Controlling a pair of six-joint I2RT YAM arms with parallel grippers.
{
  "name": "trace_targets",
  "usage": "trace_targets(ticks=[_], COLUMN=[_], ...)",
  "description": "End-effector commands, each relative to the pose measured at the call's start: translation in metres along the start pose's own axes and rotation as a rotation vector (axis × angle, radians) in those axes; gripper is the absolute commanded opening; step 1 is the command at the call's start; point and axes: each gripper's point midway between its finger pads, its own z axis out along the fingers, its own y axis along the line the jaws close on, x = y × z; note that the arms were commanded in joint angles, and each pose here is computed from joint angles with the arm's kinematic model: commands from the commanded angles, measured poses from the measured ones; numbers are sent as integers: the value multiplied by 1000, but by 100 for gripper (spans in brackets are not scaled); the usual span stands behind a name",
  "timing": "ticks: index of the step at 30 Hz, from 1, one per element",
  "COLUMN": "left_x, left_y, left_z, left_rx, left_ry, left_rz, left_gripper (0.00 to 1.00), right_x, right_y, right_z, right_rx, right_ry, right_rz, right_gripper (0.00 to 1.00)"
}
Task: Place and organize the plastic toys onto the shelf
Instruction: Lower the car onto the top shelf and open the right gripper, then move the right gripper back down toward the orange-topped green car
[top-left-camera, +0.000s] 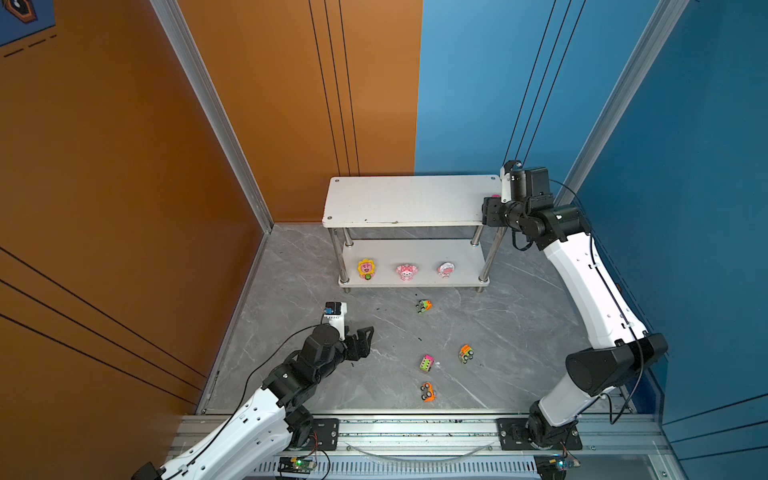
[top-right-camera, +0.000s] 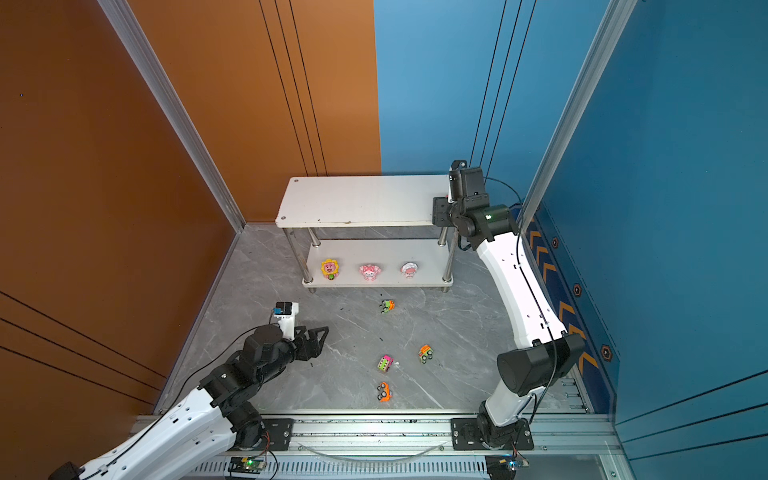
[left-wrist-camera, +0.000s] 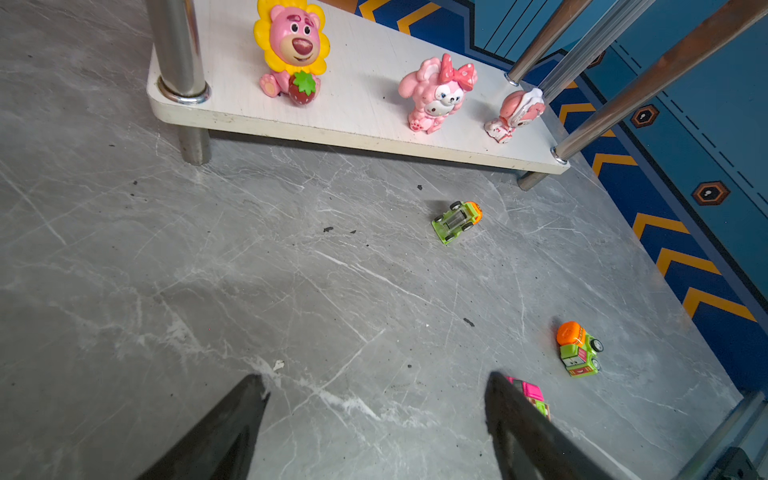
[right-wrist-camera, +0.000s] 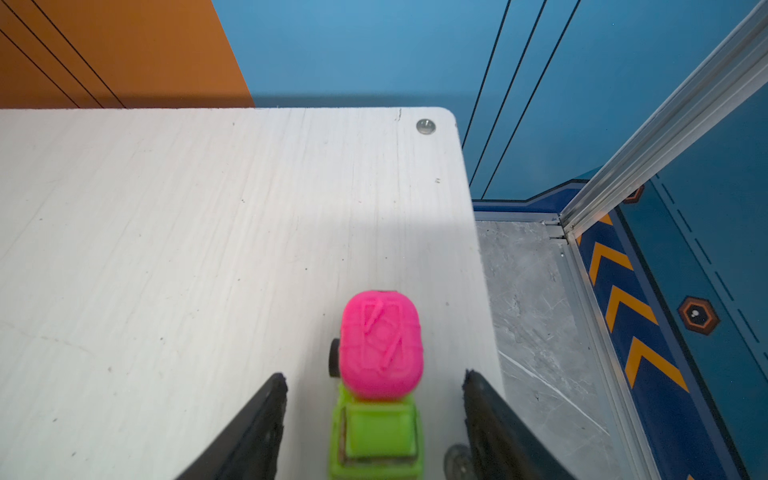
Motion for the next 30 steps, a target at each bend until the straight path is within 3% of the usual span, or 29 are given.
trace_targets(ticks=[1,7,10,17,20,25,30], left_x=[2,2,3,0,3,8,9], left_y=[3,4,5,-2,-6,-9,-7], left_z=[0,0,1,9,15,21,19], left_rx=[-4,0,-2,11,32,46,36], left_ry=[-1,-6,-8,7,22,49,48], left_rz=[-4,-6,0,18,4,-9,-1], left_gripper=[85,85,85,85,85,85,85], right_x=[-10,17,56,185,224,271,299], right_y=[-8,2,20,108,133,164,182], right_z=[-43,-107,-117,-62,-38,0,31], right_rx=[43,113,85,-204,-281,-386,-407], right_ry=[-76,-180,-182,103,168,226,262], right_rz=[-8,-98,-136,-258,-221,-123,-129], right_gripper=[72,74,65,49,47,62,70])
